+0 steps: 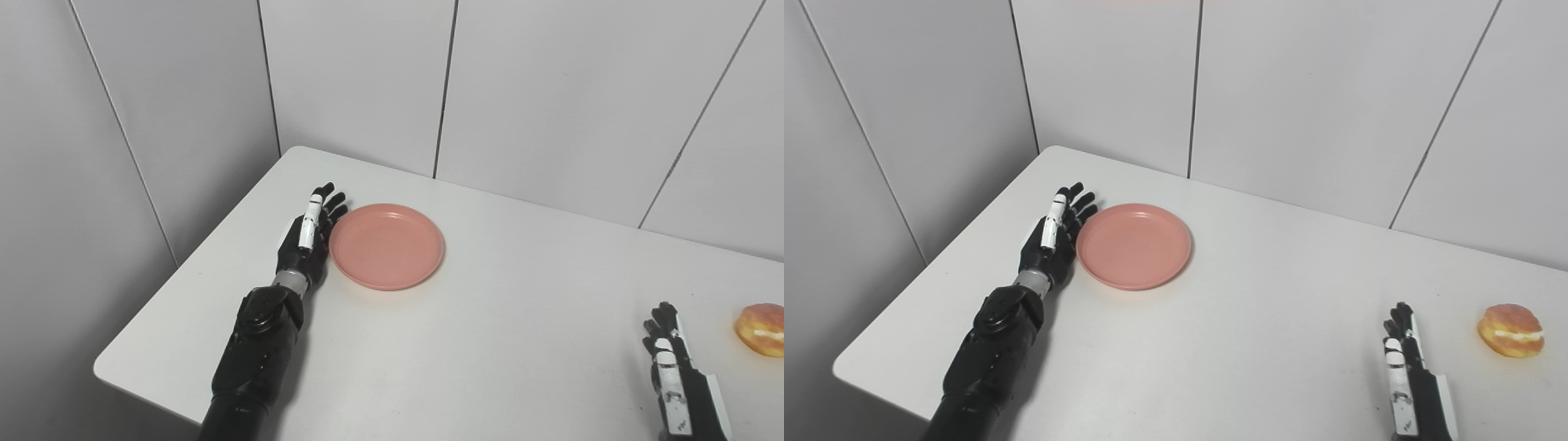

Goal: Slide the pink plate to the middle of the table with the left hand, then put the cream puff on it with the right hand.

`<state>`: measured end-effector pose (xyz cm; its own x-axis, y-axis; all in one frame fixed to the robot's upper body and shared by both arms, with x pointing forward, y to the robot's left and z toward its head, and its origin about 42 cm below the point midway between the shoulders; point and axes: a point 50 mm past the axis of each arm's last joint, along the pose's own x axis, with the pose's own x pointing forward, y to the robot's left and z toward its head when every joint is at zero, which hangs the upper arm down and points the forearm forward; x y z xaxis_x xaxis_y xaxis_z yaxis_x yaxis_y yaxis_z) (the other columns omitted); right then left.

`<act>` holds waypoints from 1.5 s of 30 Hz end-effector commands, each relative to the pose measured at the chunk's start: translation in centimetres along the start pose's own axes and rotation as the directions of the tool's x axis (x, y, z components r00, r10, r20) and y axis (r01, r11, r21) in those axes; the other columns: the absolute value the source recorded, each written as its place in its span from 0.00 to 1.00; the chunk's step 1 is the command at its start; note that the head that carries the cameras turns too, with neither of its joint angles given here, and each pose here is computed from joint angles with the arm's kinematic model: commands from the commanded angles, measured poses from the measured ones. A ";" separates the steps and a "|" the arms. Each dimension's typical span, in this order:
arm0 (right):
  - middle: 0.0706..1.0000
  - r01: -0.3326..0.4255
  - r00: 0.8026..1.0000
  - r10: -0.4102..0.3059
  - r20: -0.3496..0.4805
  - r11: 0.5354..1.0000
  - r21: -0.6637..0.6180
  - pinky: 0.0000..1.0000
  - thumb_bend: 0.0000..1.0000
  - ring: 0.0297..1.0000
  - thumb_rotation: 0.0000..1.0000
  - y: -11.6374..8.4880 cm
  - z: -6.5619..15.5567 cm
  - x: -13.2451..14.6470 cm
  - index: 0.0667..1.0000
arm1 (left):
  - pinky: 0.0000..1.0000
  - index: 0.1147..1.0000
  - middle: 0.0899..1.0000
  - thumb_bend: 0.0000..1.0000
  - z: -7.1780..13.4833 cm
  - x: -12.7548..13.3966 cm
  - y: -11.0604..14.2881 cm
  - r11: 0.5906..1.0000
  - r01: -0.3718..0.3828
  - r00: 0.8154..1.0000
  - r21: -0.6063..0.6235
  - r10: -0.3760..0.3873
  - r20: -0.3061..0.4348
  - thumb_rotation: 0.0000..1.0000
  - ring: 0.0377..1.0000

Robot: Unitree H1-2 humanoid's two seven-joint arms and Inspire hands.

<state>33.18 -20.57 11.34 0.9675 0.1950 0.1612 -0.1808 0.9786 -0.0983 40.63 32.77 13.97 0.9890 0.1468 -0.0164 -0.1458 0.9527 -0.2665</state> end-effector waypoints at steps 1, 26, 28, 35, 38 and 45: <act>1.00 0.008 0.993 -0.003 -0.121 0.999 0.040 1.00 0.16 0.98 1.00 1.5 -3.8 -3.1 1.00 | 0.97 0.93 0.93 0.38 -1.7 -0.2 -0.6 1.000 0.019 0.996 -0.009 -0.020 -0.086 1.00 0.94; 0.99 0.013 0.991 -0.013 -0.133 1.000 -0.005 0.99 0.20 0.97 1.00 2.6 -3.4 -3.0 1.00 | 0.93 0.91 0.91 0.43 -5.1 -1.5 -6.5 0.976 0.216 0.960 -0.042 -0.220 -0.172 1.00 0.91; 0.99 0.014 0.991 -0.016 -0.130 1.000 -0.021 0.98 0.20 0.96 1.00 2.7 -3.4 -3.0 1.00 | 0.94 0.90 0.91 0.43 -5.2 -1.9 -7.4 0.970 0.240 0.954 -0.048 -0.244 -0.176 1.00 0.91; 0.98 0.016 0.992 -0.019 -0.124 0.999 -0.031 0.96 0.22 0.96 1.00 3.1 -3.1 -2.9 1.00 | 0.93 0.91 0.91 0.41 -5.2 -3.3 -9.7 0.948 0.307 0.930 -0.082 -0.317 -0.186 1.00 0.92; 0.98 0.017 0.992 -0.022 -0.123 0.999 -0.037 0.96 0.23 0.96 1.00 3.3 -3.0 -2.8 1.00 | 0.93 0.91 0.92 0.41 -5.0 -4.1 -10.5 0.941 0.328 0.919 -0.081 -0.338 -0.204 1.00 0.92; 0.98 0.024 0.991 -0.028 -0.130 0.999 -0.032 0.95 0.25 0.95 1.00 3.7 -2.6 -2.7 1.00 | 0.92 0.91 0.92 0.40 -5.2 -5.7 -12.1 0.928 0.363 0.901 -0.082 -0.372 -0.224 1.00 0.92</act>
<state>32.75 -18.38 11.53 0.9697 0.1790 0.1663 -0.1501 0.9735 -0.1725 37.75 19.27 13.72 0.9596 -0.2775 -0.0461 0.2469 0.9094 -0.3346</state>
